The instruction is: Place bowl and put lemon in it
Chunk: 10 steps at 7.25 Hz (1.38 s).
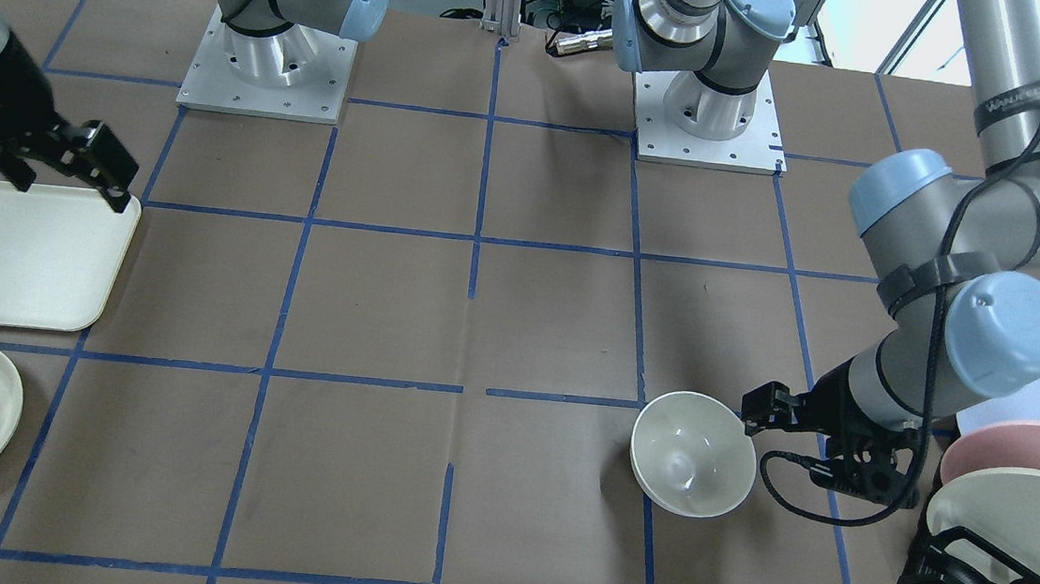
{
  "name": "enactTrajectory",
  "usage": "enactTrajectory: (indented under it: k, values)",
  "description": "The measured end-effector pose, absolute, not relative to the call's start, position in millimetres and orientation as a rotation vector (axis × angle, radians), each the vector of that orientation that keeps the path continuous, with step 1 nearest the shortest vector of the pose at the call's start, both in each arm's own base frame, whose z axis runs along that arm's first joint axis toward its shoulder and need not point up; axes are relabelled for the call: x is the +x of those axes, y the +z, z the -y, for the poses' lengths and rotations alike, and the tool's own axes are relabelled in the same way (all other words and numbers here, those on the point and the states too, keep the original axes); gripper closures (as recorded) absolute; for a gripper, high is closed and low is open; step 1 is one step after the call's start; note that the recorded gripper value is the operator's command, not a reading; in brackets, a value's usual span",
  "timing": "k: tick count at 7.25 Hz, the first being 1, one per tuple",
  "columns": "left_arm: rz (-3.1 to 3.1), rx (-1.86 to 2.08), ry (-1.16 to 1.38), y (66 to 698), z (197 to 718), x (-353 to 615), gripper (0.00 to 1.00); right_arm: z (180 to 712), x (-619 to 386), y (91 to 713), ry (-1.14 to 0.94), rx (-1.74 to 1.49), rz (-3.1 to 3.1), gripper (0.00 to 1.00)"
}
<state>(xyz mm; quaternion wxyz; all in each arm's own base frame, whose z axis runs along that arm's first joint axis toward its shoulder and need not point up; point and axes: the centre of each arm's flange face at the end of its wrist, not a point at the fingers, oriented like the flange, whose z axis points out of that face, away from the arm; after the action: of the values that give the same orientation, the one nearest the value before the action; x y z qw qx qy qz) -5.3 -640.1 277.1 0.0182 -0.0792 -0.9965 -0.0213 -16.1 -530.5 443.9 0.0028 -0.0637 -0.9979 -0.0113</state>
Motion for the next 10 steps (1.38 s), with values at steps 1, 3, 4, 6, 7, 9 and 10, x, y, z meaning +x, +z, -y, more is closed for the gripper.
enactTrajectory:
  k: [1,3,4,6,7,9,10]
  values:
    - [3.094,-0.171,-0.052,251,640,-5,0.0,546,-49,427,-0.025,-0.145,3.134,0.0]
    - [3.073,-0.001,-0.037,216,641,-8,0.05,569,-96,397,0.01,-0.017,3.13,0.0]
    - [3.069,0.04,-0.03,204,643,-11,0.34,583,-115,381,0.055,0.022,3.116,0.0]
    - [3.073,0.039,-0.026,192,645,-25,1.0,605,-148,346,0.125,0.073,3.093,0.0]
    - [3.075,0.031,-0.025,192,645,-28,1.0,617,-160,324,0.146,0.135,3.084,0.0]
    - [3.077,0.025,-0.02,196,645,-29,1.0,628,-186,297,0.171,0.254,3.059,0.0]
    - [3.078,0.026,-0.017,200,645,-29,1.0,630,-196,286,0.167,0.281,3.057,0.0]
